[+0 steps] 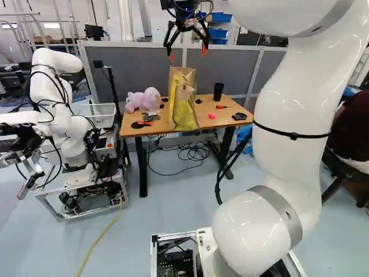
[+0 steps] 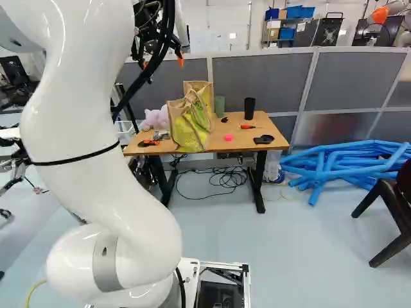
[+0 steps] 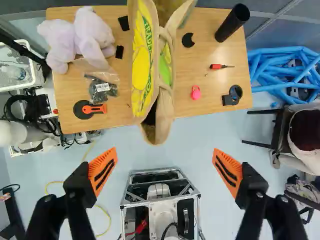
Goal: Pick up the bag on the ground and place it on the table
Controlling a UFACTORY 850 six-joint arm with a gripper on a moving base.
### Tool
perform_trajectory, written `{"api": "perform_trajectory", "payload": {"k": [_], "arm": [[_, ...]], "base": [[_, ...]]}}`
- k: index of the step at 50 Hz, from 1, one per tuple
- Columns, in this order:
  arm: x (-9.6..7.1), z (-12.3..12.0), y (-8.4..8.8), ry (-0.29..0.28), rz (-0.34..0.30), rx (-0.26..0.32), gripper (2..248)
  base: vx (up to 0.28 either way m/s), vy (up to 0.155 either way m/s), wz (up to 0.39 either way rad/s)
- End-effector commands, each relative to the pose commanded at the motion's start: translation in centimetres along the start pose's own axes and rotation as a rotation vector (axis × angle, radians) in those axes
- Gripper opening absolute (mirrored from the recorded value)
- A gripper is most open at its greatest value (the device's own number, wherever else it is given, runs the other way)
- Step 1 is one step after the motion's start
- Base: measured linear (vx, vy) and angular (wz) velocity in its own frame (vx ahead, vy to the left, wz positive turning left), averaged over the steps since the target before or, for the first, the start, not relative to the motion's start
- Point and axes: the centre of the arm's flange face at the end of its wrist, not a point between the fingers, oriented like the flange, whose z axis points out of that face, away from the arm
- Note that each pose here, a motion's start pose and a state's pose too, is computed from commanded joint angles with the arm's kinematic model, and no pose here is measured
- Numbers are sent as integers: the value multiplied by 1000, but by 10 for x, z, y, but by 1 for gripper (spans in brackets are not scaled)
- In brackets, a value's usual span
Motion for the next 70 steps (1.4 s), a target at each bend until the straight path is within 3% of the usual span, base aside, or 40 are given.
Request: {"api": "perform_trajectory", "payload": {"k": [48,70], "arm": [[0,0,0,0,0,0,247],[0,2,0,3,-1,2,247]], "base": [[-172,-4,4],[-6,0,0]]}}
